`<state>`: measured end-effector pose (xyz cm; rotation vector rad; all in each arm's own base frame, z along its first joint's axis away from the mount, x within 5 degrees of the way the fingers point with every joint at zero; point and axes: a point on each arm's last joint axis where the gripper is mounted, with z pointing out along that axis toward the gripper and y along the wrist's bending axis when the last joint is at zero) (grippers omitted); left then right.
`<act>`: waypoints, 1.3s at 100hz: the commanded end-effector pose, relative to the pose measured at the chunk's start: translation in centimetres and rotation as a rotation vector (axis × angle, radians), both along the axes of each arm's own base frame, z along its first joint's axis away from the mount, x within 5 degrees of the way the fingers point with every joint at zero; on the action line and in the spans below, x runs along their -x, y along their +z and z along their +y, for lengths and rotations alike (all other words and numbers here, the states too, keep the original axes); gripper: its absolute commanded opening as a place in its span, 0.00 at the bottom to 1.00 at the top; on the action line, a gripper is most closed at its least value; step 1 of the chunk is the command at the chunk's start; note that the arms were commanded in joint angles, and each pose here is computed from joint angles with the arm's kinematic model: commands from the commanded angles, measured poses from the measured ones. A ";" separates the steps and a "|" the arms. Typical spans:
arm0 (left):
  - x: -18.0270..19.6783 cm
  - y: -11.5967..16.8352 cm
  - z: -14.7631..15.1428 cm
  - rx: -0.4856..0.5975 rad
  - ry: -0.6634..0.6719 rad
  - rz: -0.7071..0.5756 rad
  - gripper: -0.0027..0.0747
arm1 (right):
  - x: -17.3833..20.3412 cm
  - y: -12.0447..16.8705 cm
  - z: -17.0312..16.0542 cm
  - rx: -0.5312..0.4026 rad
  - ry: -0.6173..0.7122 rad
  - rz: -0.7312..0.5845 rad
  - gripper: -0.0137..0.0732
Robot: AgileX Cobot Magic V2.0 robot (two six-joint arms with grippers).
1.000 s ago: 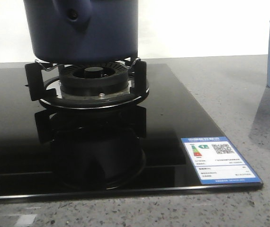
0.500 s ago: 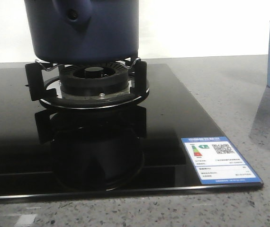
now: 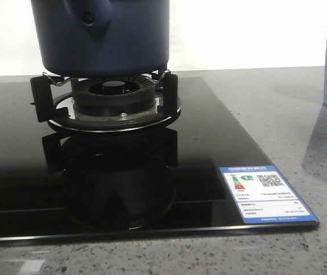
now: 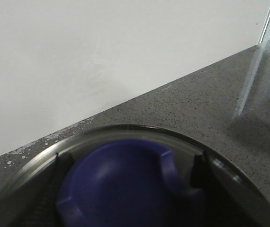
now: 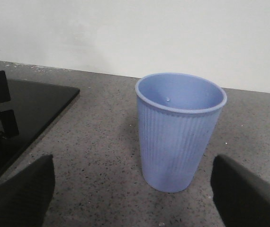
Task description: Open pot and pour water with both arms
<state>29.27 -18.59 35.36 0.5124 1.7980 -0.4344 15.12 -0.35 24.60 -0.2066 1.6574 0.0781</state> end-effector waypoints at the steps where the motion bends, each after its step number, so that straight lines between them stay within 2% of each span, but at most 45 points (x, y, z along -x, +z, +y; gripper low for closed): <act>1: 0.7 3.5 0.8 0.081 0.033 -0.133 0.80 | -0.1 1.2 0.2 -0.019 0.026 -0.068 0.86; 5: 0.7 3.6 0.8 0.084 0.033 -0.134 0.83 | -0.1 1.2 0.2 -0.019 0.026 -0.068 0.86; 15: 1.2 4.3 1.2 0.096 0.033 -0.152 0.83 | -0.1 1.3 0.4 -0.020 0.041 -0.070 0.86; 32: 3.5 7.0 2.6 0.112 0.022 -0.213 0.83 | -0.1 1.4 0.9 -0.026 0.080 -0.083 0.86; 39: 4.4 8.0 3.7 0.104 0.028 -0.241 0.82 | -0.1 1.6 1.0 -0.054 0.083 -0.100 0.81; 42: 4.7 8.4 4.3 0.106 0.038 -0.246 0.80 | -0.1 1.7 1.0 -0.072 0.084 -0.113 0.76; 46: 5.1 8.9 5.2 0.107 0.054 -0.253 0.74 | -0.1 2.1 1.1 -0.102 0.091 -0.145 0.69; 51: 5.6 9.6 6.4 0.107 0.079 -0.263 0.63 | 0.0 2.6 1.2 -0.130 0.108 -0.185 0.56; 55: 6.2 10.2 7.4 0.109 0.099 -0.275 0.51 | 0.0 3.1 1.4 -0.141 0.130 -0.221 0.45; 65: 7.4 11.4 9.9 0.112 0.166 -0.308 0.18 | -0.1 4.3 1.5 -0.137 0.158 -0.275 0.10; 67: 7.7 11.7 10.4 0.112 0.179 -0.316 0.11 | -0.1 4.5 1.5 -0.135 0.159 -0.282 0.07; 68: 7.8 11.8 10.5 0.113 0.184 -0.319 0.06 | -0.2 4.7 1.5 -0.137 0.158 -0.289 0.07; 71: 8.3 12.1 11.1 0.109 0.200 -0.329 0.01 | -0.3 5.1 1.4 -0.132 0.156 -0.297 0.08; 83: 10.7 12.8 13.3 0.100 0.270 -0.400 0.01 | -0.7 6.4 1.1 -0.137 0.126 -0.308 0.09; 96: 13.7 11.7 14.8 0.098 0.326 -0.484 0.01 | -0.3 7.3 1.0 -0.222 0.114 -0.314 0.09; 114: 18.7 6.6 16.3 0.119 0.367 -0.562 0.01 | 2.5 6.8 1.8 -0.204 0.137 -0.382 0.09; 130: 22.4 0.5 17.2 0.155 0.375 -0.553 0.01 | 4.8 3.3 2.1 -0.195 0.085 -0.342 0.09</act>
